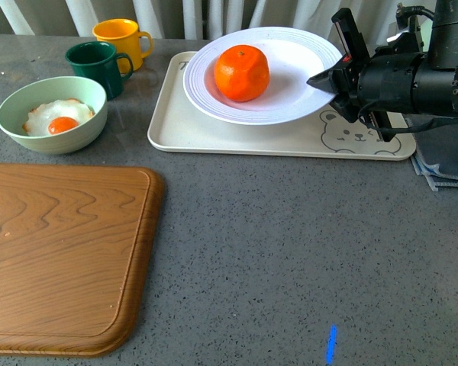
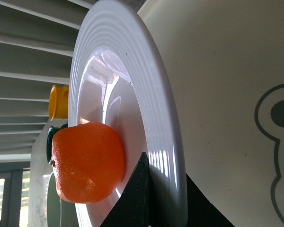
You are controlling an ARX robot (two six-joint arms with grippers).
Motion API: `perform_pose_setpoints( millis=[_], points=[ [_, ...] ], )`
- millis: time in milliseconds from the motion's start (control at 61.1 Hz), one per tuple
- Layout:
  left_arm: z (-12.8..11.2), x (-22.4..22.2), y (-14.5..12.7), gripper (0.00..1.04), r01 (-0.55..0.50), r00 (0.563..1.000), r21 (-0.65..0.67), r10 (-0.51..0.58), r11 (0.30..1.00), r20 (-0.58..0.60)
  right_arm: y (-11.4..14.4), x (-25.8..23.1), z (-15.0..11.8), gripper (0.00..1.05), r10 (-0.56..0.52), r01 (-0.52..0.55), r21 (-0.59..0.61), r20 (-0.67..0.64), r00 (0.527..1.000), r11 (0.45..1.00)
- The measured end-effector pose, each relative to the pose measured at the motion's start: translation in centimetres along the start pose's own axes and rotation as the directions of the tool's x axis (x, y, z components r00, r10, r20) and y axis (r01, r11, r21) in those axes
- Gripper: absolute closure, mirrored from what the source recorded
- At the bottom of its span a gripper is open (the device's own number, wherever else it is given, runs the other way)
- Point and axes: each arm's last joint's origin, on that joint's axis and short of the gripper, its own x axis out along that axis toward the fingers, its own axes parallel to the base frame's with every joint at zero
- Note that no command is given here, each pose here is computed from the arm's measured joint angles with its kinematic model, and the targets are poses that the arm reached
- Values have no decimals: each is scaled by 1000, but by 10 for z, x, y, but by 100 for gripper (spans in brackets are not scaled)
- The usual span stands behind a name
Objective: Place orange and plate with both arms
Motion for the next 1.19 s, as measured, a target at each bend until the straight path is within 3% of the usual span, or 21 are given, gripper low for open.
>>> perform_pose_setpoints(
  millis=[720, 1195],
  points=[
    [0, 0, 0, 9, 0, 1000, 0, 0, 1000, 0, -15, 27, -4, 101, -71, 72, 30, -35, 997, 997],
    [0, 0, 0, 9, 0, 1000, 0, 0, 1000, 0, -24, 7, 3, 29, -83, 84, 24, -13, 996, 996]
  ],
)
